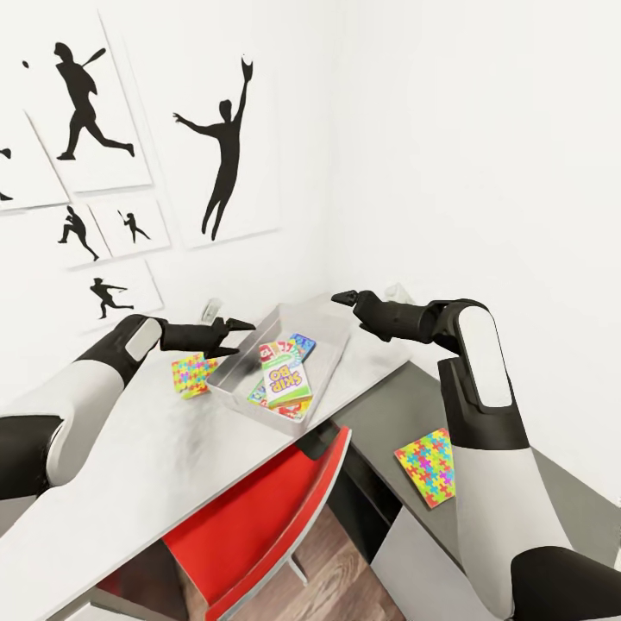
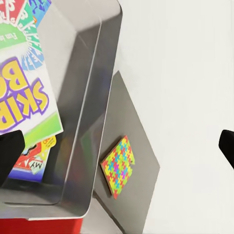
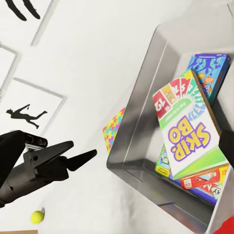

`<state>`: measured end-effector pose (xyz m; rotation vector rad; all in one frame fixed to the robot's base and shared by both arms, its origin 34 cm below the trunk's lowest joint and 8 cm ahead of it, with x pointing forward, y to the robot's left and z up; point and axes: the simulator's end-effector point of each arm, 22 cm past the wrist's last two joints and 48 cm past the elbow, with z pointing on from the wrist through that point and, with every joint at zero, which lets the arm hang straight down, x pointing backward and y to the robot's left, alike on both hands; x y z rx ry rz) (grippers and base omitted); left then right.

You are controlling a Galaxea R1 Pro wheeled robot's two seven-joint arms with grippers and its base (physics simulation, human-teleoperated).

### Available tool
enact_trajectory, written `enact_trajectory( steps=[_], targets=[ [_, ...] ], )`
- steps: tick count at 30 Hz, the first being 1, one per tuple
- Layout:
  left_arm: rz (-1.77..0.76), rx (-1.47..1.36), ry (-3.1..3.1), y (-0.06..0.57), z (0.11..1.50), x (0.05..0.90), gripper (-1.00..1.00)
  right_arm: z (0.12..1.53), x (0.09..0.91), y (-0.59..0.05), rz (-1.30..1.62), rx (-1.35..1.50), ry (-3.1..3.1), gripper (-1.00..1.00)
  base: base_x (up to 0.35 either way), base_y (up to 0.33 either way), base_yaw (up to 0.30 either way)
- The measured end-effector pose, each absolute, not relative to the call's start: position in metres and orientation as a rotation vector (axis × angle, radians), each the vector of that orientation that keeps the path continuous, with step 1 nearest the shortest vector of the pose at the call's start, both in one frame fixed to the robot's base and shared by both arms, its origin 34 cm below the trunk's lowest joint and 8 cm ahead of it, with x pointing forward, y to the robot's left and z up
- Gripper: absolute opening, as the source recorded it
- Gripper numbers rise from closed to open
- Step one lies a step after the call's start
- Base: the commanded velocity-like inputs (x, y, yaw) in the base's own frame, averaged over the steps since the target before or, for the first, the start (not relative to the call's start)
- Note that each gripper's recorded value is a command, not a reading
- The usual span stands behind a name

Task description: Put all the toys in the child's room - the three board games (two on the bed and one on the table), the two jigsaw puzzles on the table, and the tennis ball on the table - inside the toy box on the table in the child's room.

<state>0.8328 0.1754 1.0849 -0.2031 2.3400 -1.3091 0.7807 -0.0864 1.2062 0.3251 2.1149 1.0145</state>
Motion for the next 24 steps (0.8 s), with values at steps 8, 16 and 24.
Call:
enact_trajectory(
  steps=[8, 16, 24],
  targets=[
    [-1.364, -0.195, 2.291, 0.181, 1.097, 0.832, 1.00, 1.207, 0.781, -0.087, 1.014, 0.324, 2.114, 1.00, -0.031, 0.029, -0.008],
    [-1.373, -0.194, 2.277, 0.185, 1.101, 0.830, 1.00, 1.211, 0.779, -0.086, 1.015, 0.322, 2.108, 1.00, -0.092, 0.128, -0.001],
    [-1.369, -0.196, 2.276, 0.187, 1.102, 0.830, 1.00, 1.213, 0.779, -0.087, 1.013, 0.321, 2.106, 1.00, -0.081, 0.014, -0.009]
  ],
)
